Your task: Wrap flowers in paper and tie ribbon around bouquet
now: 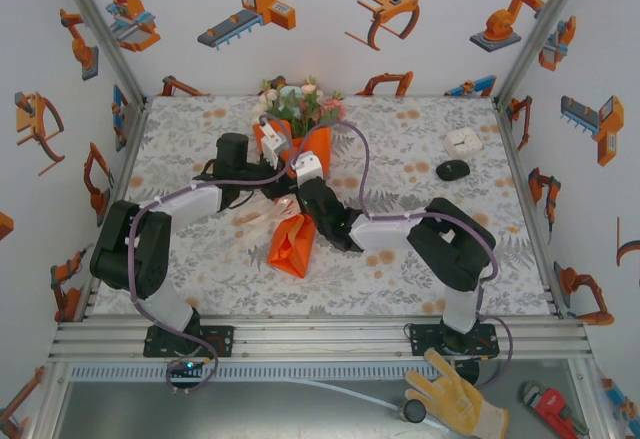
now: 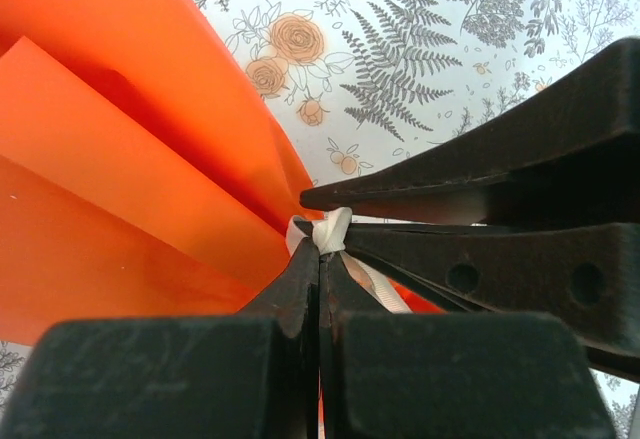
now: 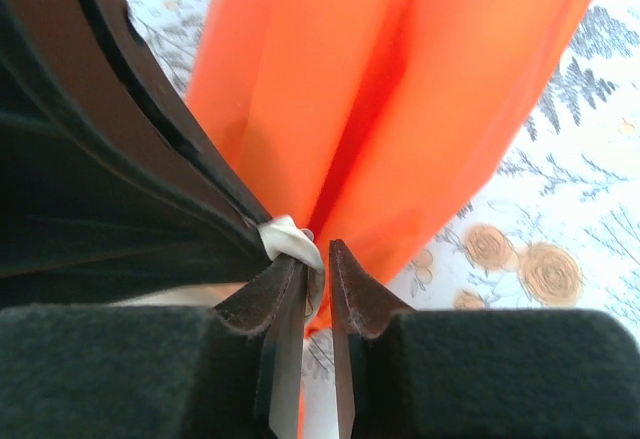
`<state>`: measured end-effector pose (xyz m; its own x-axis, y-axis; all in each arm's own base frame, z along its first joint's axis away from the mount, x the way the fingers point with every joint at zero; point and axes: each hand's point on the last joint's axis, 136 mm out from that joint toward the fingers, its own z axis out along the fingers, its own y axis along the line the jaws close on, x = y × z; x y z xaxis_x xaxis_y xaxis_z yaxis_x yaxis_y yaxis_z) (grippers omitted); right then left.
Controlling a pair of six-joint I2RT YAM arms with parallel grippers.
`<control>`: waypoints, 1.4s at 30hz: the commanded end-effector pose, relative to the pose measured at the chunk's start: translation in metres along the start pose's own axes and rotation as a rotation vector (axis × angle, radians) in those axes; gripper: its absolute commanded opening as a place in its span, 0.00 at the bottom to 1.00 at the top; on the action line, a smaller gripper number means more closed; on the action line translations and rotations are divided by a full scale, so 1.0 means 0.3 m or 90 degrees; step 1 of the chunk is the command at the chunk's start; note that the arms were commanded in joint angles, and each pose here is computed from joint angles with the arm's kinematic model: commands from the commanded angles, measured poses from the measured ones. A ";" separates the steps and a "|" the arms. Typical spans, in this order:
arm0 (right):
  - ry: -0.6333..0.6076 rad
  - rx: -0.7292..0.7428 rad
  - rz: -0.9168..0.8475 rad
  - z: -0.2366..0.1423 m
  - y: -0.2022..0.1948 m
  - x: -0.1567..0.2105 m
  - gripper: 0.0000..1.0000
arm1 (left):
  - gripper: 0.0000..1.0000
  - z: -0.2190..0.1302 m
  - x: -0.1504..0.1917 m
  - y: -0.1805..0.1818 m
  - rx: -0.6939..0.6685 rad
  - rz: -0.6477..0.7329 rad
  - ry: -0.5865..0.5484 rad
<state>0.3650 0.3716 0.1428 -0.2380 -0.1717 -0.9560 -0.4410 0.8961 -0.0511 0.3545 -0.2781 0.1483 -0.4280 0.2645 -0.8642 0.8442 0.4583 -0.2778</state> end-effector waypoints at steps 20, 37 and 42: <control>-0.155 -0.107 -0.018 -0.021 0.036 -0.047 0.00 | 0.45 -0.166 -0.125 -0.104 -0.009 0.022 -0.137; -0.248 -0.141 -0.079 -0.080 0.040 -0.109 0.00 | 0.41 -0.143 -0.186 0.093 -0.103 -0.228 -0.043; -0.276 -0.133 -0.088 -0.100 0.032 -0.159 0.00 | 0.37 -0.096 -0.147 0.101 -0.069 -0.317 0.009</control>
<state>0.3474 0.3820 0.1556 0.0889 -0.1274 -0.9879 -0.6405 0.7522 -0.1546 0.4027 -0.2482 0.2060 -0.6625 -0.0042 -0.7490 0.5819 0.6268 -0.5182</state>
